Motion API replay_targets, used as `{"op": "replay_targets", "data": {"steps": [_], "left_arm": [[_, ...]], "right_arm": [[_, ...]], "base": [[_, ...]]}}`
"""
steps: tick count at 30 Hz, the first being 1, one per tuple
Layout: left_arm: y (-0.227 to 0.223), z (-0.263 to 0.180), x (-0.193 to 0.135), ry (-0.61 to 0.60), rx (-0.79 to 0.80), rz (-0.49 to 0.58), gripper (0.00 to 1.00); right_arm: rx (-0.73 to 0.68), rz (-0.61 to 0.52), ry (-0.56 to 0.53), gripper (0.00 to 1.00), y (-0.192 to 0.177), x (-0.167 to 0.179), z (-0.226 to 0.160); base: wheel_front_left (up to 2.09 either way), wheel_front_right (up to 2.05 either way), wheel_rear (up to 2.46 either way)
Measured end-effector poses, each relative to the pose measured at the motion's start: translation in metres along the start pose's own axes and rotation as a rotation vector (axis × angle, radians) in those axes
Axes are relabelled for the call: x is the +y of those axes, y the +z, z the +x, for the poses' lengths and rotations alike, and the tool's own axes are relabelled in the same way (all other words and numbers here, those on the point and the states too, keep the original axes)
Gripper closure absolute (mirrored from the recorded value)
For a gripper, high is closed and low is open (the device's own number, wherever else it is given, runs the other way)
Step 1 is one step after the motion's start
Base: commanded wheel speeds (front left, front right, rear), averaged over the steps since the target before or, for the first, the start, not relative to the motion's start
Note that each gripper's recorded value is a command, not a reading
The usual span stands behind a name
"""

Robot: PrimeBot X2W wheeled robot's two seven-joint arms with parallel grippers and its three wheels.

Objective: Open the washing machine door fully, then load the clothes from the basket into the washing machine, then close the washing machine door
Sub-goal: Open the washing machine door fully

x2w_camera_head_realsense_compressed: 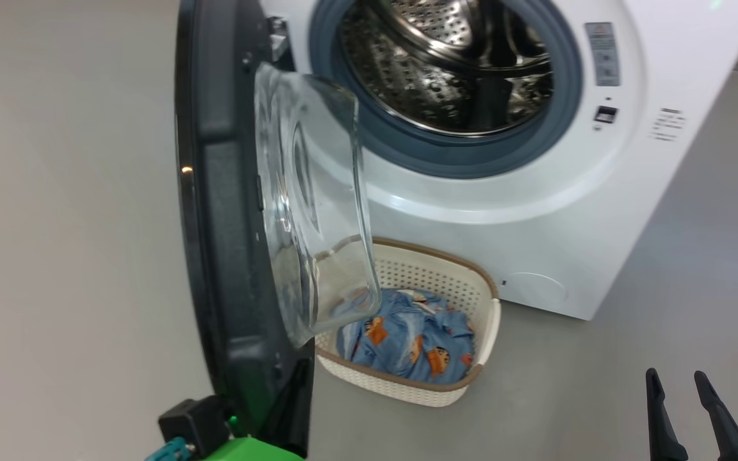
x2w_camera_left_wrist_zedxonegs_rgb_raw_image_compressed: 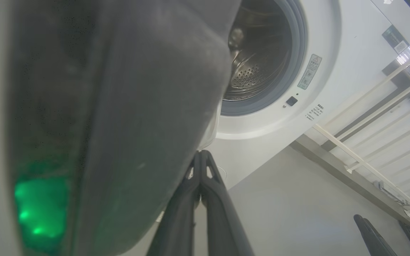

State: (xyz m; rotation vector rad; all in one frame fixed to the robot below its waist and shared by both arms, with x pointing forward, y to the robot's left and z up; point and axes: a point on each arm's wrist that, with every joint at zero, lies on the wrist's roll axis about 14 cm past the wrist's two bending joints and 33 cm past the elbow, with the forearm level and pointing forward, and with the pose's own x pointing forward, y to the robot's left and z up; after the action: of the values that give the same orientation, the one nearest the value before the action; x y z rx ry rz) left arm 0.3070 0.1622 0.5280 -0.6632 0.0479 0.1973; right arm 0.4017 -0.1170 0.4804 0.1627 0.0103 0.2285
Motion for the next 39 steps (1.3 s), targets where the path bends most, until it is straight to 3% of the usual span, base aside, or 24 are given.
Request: {"op": "replay_targets", "data": {"steps": [16, 29, 39], "left_arm": [[0.060, -0.009, 0.117, 0.352, -0.216, 0.159, 1.00], [0.105, 0.004, 0.195, 0.573, -0.331, 0.166, 1.00], [0.133, 0.019, 0.219, 0.652, -0.374, 0.234, 1.00]], "right_arm": [[0.035, 0.011, 0.134, 0.00, -0.015, 0.045, 0.027], [0.053, -0.008, 0.118, 0.00, -0.020, 0.032, 0.024], [0.064, -0.037, 0.102, 0.00, -0.023, 0.017, 0.021]], "base": [[0.00, 0.00, 0.00], [0.00, 0.00, 0.00], [0.00, 0.00, 0.00]]}}
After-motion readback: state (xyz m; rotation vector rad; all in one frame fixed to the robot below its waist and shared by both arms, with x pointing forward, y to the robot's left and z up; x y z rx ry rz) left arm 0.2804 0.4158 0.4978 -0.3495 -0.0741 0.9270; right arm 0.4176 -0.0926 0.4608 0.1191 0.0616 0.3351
